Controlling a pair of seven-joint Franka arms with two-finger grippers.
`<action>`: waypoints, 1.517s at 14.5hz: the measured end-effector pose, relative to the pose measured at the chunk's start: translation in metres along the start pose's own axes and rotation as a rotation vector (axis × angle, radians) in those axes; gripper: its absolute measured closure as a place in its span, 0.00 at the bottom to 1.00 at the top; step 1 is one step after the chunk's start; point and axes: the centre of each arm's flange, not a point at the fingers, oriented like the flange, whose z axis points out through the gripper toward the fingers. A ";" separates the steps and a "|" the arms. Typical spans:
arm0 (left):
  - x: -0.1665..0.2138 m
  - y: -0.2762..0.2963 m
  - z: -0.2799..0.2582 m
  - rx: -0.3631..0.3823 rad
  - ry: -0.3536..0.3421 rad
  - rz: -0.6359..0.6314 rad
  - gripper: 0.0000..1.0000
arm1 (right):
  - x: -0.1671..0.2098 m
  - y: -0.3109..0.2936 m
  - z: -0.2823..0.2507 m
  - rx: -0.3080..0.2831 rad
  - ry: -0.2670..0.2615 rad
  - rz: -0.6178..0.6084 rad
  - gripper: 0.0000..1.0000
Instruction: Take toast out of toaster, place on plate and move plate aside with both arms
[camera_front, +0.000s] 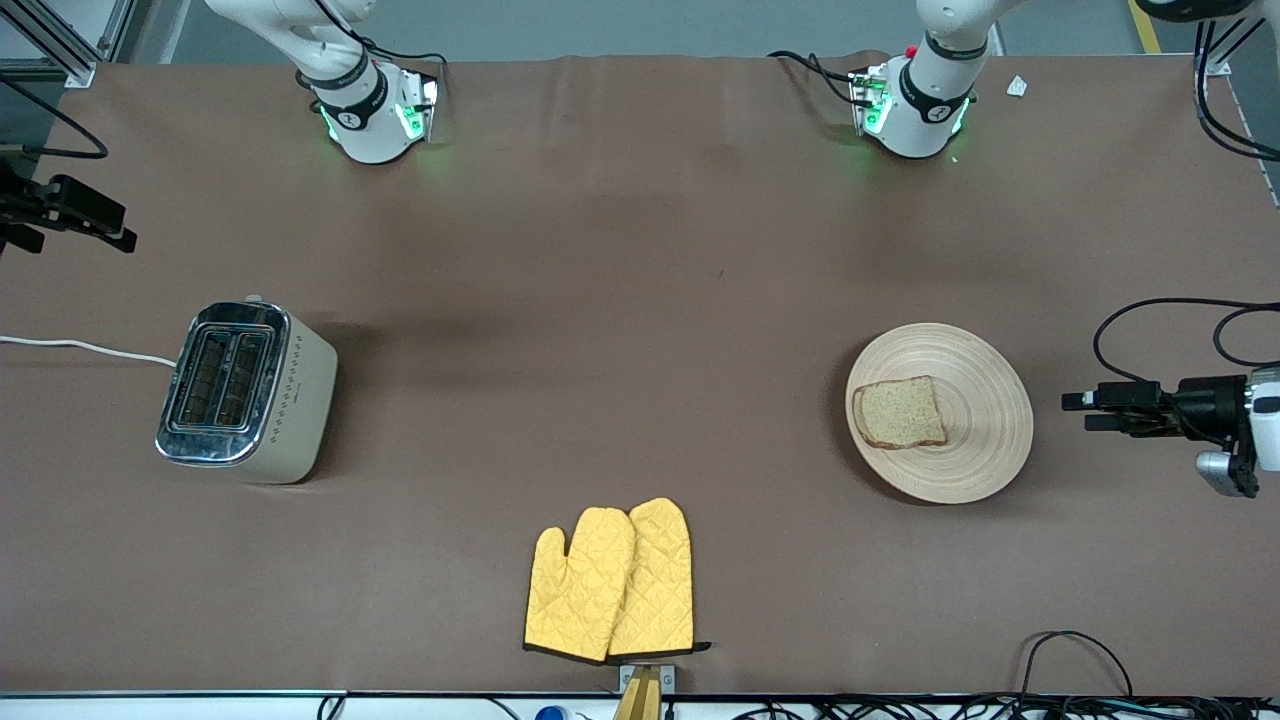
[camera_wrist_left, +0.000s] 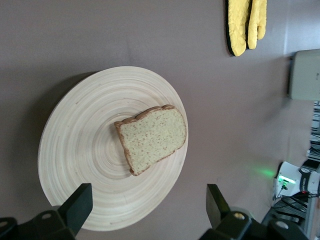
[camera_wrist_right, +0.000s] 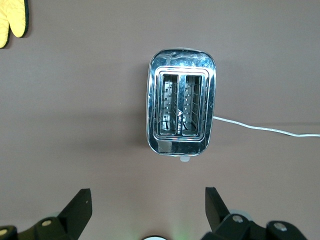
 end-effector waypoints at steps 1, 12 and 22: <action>0.001 0.021 -0.010 0.045 -0.002 -0.016 0.00 | 0.000 0.000 0.000 0.000 0.000 0.000 0.00; -0.022 0.290 -0.043 0.584 0.075 -0.145 0.00 | 0.000 0.002 0.000 0.000 -0.001 0.001 0.00; -0.109 0.368 -0.067 0.781 0.039 -0.171 0.00 | 0.000 0.003 0.000 0.000 -0.001 0.001 0.00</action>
